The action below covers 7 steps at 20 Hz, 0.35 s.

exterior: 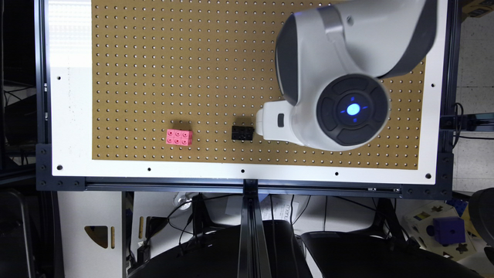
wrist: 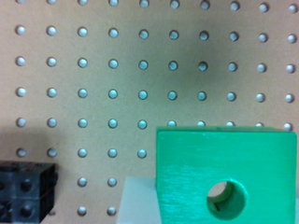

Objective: Pick up green block.

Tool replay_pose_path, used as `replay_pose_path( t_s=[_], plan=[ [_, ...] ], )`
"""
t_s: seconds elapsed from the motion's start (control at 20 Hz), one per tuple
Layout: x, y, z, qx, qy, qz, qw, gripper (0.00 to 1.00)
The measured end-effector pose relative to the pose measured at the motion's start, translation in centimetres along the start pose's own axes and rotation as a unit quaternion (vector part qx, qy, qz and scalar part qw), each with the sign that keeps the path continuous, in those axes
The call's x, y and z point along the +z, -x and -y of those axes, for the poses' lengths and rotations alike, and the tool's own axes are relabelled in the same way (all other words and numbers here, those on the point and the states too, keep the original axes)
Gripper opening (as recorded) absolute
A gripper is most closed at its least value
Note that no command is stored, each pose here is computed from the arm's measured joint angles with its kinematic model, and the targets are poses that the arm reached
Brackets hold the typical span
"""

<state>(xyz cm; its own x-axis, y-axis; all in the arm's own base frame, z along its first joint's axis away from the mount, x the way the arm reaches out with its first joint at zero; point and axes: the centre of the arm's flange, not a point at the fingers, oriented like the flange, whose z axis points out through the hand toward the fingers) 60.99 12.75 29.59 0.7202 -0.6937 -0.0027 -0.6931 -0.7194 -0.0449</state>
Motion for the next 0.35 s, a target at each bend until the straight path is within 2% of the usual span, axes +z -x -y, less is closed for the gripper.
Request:
replay_pose_path(
  t_s=[0.1,0.35],
  plan=[
    [-0.94,0.11,-0.06,-0.0005,0.0011,-0.0002,0.999999,0.00],
    [-0.69,0.12,-0.09,-0.0004,0.0028,0.0012,0.999995,0.00]
  ],
)
